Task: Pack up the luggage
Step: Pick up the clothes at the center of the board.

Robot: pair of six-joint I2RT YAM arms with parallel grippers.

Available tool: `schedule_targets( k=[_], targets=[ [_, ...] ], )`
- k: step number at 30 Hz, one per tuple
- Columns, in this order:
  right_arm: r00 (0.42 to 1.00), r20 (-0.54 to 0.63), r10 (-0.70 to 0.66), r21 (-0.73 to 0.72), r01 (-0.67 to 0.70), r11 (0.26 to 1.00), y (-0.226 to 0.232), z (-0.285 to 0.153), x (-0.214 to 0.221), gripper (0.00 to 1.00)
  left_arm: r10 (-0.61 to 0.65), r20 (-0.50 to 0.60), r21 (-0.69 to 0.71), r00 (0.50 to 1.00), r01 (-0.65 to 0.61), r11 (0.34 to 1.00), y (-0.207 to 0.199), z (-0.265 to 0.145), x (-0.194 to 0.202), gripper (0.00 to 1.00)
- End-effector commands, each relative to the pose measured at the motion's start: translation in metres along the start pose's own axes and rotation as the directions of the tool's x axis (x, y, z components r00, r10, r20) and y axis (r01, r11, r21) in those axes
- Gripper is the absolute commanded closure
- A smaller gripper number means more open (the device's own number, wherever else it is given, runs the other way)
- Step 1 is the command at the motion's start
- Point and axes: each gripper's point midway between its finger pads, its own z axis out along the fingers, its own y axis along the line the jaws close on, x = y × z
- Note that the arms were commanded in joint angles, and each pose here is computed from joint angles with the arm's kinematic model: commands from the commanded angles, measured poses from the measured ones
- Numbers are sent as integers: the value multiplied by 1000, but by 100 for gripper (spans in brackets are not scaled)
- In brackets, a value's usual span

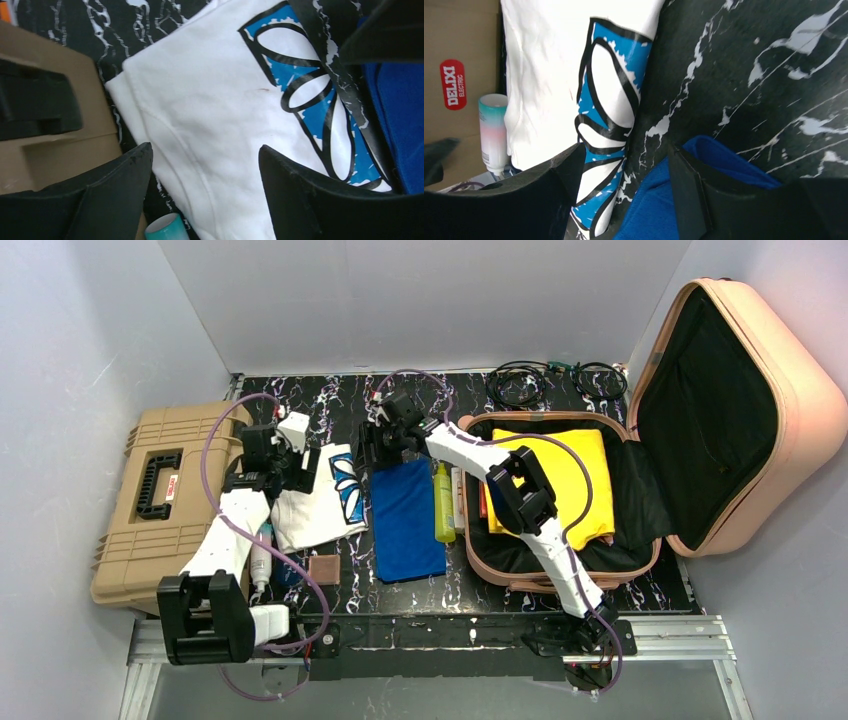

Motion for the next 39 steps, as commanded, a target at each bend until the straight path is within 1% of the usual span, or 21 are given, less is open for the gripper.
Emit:
schedule_targets(
  k=[1,3,6,7,11,13,15,19,23,27,30,39],
  targets=[
    [1000,23,-12,-101,14,995,17,8,-13,30,-23,-22,75,1000,24,997,-19,15,7,29],
    [1000,13,2,-128,0,992,20,15,-10,30,-40,-17,84,999,41,996,-22,18,5,32],
    [1000,10,4,-142,-3,990,20,23,-10,30,-70,-63,110,996,77,991,-29,32,17,40],
    [1000,8,7,-146,-6,989,20,26,-9,30,-70,-72,126,995,79,989,-34,36,18,43],
    [999,-21,32,-153,-35,988,16,33,-2,30,-72,-113,157,991,89,984,-46,46,28,65],
    [997,-55,59,-150,-67,986,11,36,9,30,-65,-148,147,987,86,985,-47,53,37,73],
    [992,-85,89,-161,-102,982,12,35,16,30,-59,-174,125,983,81,989,-45,58,44,77],
    [980,-138,143,-192,-169,967,18,30,28,30,-58,-233,71,971,77,995,-41,71,61,90],
    [967,-177,184,-227,-222,948,27,23,36,30,-81,-301,53,950,102,993,-44,82,78,99],
    [947,-212,241,-256,-292,922,32,21,43,30,-93,-328,55,940,118,992,-50,87,83,100],
    [940,-213,265,-271,-317,909,34,23,41,30,-96,-334,60,938,123,991,-54,88,83,100],
    [907,-241,346,-296,-408,864,28,37,47,35,-88,-349,75,933,121,990,-64,91,85,100]
  ],
)
